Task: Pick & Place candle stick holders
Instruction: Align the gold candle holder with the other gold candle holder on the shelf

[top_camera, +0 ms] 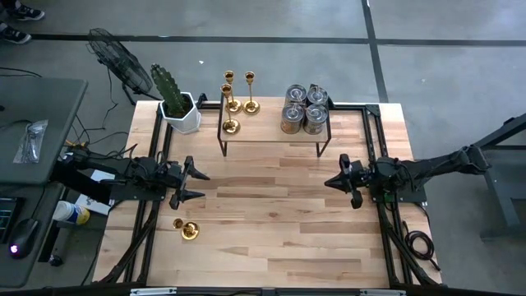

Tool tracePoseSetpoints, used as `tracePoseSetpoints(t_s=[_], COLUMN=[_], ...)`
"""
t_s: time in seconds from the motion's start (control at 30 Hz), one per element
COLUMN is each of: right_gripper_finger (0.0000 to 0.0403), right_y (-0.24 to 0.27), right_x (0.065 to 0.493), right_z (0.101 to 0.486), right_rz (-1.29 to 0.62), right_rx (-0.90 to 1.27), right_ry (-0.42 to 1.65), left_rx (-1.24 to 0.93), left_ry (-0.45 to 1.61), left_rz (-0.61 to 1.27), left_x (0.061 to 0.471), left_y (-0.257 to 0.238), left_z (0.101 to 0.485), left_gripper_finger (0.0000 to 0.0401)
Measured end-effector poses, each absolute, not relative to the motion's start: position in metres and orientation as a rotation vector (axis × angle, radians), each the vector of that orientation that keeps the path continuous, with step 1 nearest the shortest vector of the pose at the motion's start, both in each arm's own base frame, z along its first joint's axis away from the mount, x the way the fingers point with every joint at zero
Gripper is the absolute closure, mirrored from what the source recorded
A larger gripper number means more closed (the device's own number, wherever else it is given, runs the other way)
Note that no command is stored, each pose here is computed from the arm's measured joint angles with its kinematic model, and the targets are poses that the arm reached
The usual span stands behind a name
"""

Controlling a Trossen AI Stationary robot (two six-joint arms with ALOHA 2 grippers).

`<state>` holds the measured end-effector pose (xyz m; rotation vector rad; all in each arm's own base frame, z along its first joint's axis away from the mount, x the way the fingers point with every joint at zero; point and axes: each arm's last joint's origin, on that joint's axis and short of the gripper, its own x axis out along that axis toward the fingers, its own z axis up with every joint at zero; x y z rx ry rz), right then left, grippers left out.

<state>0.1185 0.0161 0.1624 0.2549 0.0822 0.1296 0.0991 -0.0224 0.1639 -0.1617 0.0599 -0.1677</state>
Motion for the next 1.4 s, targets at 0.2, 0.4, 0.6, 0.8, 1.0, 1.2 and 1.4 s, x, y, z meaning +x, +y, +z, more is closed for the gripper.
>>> tracePoseSetpoints(t_s=[0.2,0.4,0.6,0.8,1.0,1.2,1.4], right_gripper_finger=[0.0399,0.0399,0.0399,0.0399,0.0399,0.0399,0.0399], right_y=[0.012,0.011,0.010,0.010,0.010,0.009,0.009], right_x=[0.112,0.103,0.098,0.097,0.097,0.098,0.098], right_z=[0.161,0.160,0.167,0.168,0.167,0.167,0.168], right_rz=[0.140,0.130,0.116,0.114,0.104,0.103,0.102], right_rx=[0.236,0.238,0.207,0.209,0.212,0.213,0.213], right_ry=[0.097,0.090,0.003,-0.012,-0.005,-0.008,-0.011], left_rx=[-0.162,-0.162,-0.162,-0.162,-0.162,-0.162,-0.162], left_ry=[0.060,0.060,0.060,0.060,0.060,0.060,0.060], left_rz=[-0.168,-0.168,-0.168,-0.168,-0.167,-0.167,-0.168], left_x=[0.099,0.099,0.099,0.099,0.099,0.099,0.099], left_y=[-0.022,-0.022,-0.022,-0.022,-0.022,-0.022,-0.022], left_z=[0.164,0.164,0.164,0.164,0.164,0.164,0.164], left_gripper_finger=[0.0124,0.0124,0.0124,0.0124,0.0124,0.0124,0.0124])
